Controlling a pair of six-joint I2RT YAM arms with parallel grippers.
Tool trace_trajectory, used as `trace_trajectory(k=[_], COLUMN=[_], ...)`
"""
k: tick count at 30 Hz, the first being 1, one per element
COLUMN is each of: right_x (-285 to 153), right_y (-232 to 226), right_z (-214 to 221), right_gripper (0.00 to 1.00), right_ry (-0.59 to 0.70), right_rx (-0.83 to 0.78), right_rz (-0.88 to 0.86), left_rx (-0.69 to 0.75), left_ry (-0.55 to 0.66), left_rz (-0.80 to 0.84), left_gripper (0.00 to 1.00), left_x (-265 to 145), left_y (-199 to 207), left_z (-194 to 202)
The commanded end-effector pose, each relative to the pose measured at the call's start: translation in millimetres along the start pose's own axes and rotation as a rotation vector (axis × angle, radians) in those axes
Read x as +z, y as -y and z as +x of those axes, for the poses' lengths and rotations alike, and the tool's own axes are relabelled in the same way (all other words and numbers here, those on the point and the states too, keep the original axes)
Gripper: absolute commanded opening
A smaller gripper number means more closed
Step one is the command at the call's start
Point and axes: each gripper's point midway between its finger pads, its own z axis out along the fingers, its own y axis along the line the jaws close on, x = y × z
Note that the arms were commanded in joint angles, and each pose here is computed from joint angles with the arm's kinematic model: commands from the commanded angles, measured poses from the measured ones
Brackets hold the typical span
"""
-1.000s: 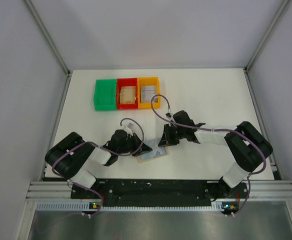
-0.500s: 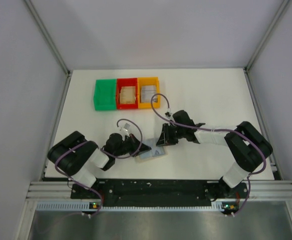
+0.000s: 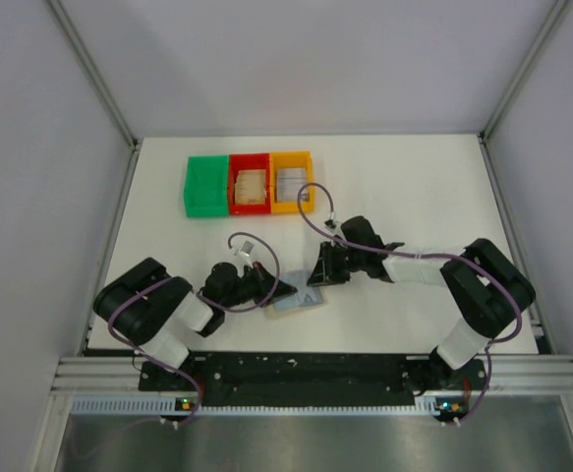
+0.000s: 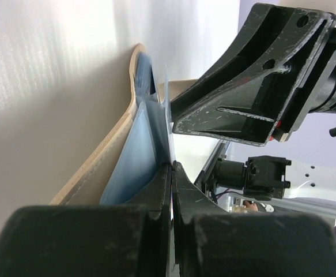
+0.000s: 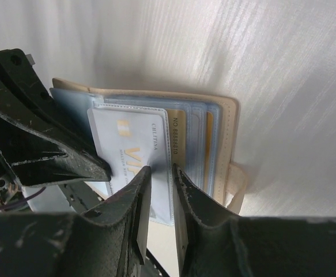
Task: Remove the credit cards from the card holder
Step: Remove the credit card from the card holder.
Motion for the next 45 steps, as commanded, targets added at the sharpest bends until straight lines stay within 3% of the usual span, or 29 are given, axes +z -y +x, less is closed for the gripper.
trace_trajectory(k=[1, 4, 8, 21, 29, 37, 45], right_x=[1.8, 1.5, 1.2, -1.6, -9.3, -30.7, -30.4], right_y=[-5.1, -12.0, -6.4, 26.2, -12.5, -44.1, -53.3], right_z=[6.6, 6.6, 6.8, 4.8, -6.6, -23.0, -20.3], right_gripper=[0.21, 0.17, 0.00, 0.00, 0.00, 0.32, 0.35], right_ry=[-0.023, -0.025, -0.018, 0.015, 0.063, 0.147, 0.140], right_rx=[-0.028, -0.031, -0.036, -0.042, -0.056, -0.080, -0.074], right_rz=[-0.074, -0.114, -0.082, 0.091, -0.081, -0.257, -0.332], left_rx=[0.058, 0.062, 0.066, 0.074, 0.108, 0.115, 0.140], left_ry=[0.025, 0.025, 0.027, 0.026, 0.025, 0.033, 0.048], left_rz=[0.152, 0.164, 0.162, 0.023, 0.047, 0.121, 0.180], left_gripper=[0.00, 0.00, 0.00, 0.00, 0.00, 0.00, 0.00], left_x=[-4.2, -4.4, -5.5, -12.5, -15.1, -17.6, -20.0], left_y=[35.0, 37.8, 37.5, 11.4, 15.9, 29.2, 44.7], left_z=[-6.5, -7.0, -6.6, -4.9, -3.8, -3.5, -7.0])
